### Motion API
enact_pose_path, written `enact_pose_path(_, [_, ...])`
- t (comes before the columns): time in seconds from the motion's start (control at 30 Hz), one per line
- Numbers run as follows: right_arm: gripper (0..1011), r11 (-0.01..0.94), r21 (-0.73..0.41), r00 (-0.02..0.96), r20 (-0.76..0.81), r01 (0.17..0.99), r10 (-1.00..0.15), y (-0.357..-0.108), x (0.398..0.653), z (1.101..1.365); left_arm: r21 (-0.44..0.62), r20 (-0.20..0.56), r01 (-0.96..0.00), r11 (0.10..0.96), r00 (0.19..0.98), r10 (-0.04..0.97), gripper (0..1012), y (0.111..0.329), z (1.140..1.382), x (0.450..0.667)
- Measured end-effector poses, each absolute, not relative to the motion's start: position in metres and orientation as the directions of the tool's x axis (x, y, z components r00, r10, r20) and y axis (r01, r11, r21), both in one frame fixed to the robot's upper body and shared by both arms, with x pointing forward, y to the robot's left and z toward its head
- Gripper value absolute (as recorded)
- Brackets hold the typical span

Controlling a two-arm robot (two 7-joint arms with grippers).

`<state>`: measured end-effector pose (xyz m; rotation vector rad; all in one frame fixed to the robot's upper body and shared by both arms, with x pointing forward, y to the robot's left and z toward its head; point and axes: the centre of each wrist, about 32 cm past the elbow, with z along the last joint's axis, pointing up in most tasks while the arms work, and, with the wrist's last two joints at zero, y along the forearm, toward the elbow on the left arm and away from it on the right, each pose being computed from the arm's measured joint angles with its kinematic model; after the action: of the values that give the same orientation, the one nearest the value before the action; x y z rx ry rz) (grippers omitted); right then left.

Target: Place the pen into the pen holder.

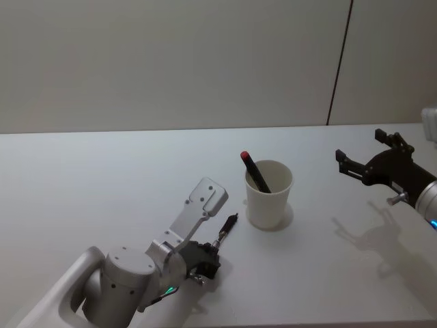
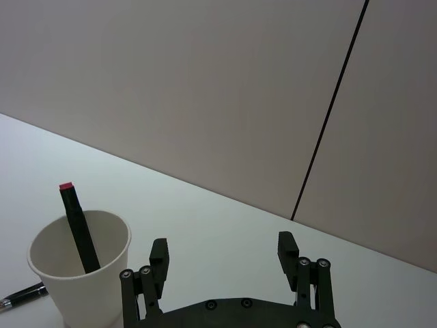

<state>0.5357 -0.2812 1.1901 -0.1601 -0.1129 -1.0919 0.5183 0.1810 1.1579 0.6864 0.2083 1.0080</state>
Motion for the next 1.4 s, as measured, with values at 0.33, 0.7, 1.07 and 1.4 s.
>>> enact_pose_path(0.33, [1002,0.451,-0.074,0.457,0.17,0.889,-0.873,-0.281,0.536,1.19,0.602,0.155,-0.719,0.347,0.532,0.832,131,0.183,1.156,0.516])
enact_pose_path(0.7, [1002,0.451,-0.074,0.457,0.17,0.889,-0.873,-0.281,0.536,1.19,0.509,0.209,-0.791,0.339,0.495,0.843,131,0.19,1.16,0.508])
enact_pose_path(1.07, [1002,0.451,-0.074,0.457,0.17,0.889,-0.873,-0.281,0.536,1.19,0.394,0.262,-0.858,0.33,0.449,0.855,131,0.198,1.17,0.492])
enact_pose_path(1.4, [1002,0.451,-0.074,0.457,0.17,0.889,-0.873,-0.281,0.536,1.19,0.315,0.293,-0.887,0.337,0.428,0.855,131,0.204,1.179,0.479])
